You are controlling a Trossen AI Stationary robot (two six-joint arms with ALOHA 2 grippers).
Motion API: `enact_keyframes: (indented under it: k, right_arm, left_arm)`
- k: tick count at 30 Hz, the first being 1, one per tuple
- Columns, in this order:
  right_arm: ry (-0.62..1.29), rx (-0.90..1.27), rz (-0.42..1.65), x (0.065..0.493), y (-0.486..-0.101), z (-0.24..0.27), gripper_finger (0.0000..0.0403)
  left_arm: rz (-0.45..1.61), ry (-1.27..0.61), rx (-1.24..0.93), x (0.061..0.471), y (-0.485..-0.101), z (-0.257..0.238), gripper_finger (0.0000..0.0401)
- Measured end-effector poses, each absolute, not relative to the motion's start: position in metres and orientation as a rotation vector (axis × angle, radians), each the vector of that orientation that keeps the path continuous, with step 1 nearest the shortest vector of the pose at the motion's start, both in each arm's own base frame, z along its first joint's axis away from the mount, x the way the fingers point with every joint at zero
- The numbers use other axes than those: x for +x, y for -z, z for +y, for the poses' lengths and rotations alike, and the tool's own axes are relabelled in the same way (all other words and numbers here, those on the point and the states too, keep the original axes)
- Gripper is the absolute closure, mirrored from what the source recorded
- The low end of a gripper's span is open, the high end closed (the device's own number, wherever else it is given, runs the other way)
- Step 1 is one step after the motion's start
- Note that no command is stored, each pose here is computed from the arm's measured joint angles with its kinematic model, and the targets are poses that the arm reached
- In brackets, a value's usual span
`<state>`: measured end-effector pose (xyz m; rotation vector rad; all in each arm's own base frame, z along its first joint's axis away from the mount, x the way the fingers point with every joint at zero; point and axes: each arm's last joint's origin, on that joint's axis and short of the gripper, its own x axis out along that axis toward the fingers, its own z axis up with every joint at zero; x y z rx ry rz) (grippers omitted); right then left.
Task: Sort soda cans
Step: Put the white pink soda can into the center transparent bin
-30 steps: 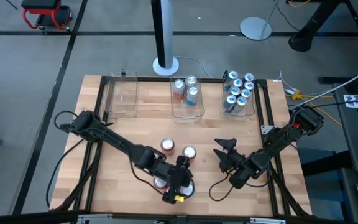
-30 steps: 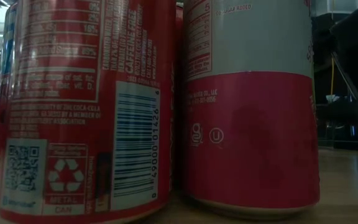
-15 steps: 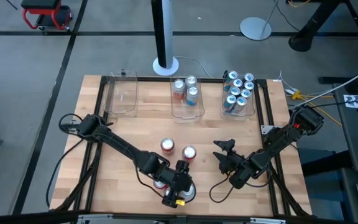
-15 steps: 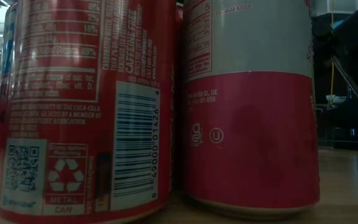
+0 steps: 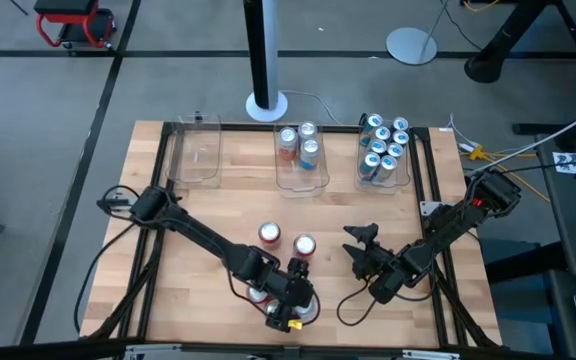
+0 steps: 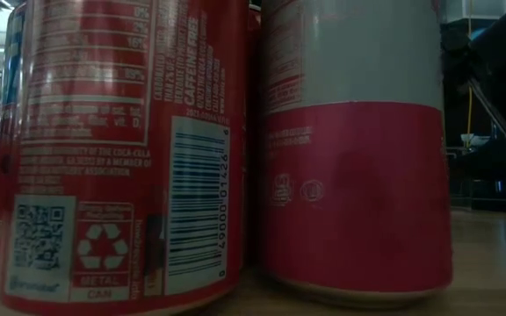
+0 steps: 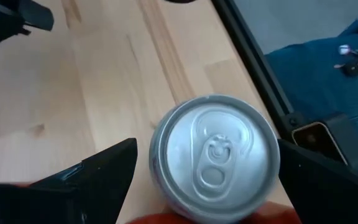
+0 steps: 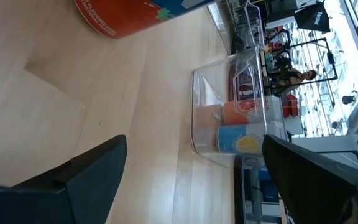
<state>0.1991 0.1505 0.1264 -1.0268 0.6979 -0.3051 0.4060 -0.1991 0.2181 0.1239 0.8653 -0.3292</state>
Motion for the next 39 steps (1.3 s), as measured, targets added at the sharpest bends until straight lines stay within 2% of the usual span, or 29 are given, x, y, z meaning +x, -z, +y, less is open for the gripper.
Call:
enact_keyframes:
  k: [10, 19, 28, 39]
  right_arm:
    - [0.306, -1.027, 0.698, 0.199, -0.126, 0.150, 0.0029]
    - [0.305, -1.028, 0.698, 0.199, -0.126, 0.150, 0.0029]
    - [0.305, -1.028, 0.698, 0.199, -0.126, 0.151, 0.0029]
    - [0.303, -1.027, 0.699, 0.199, -0.126, 0.151, 0.0029]
  left_arm:
    - [0.856, 0.313, 0.135, 0.411, -0.217, -0.190, 0.0038]
    - [0.878, 0.327, 0.174, 0.416, -0.201, -0.192, 0.0040]
    - [0.858, 0.333, 0.188, 0.417, -0.202, -0.193, 0.0115]
    - [0.848, 0.338, 0.197, 0.421, -0.226, -0.195, 0.0111]
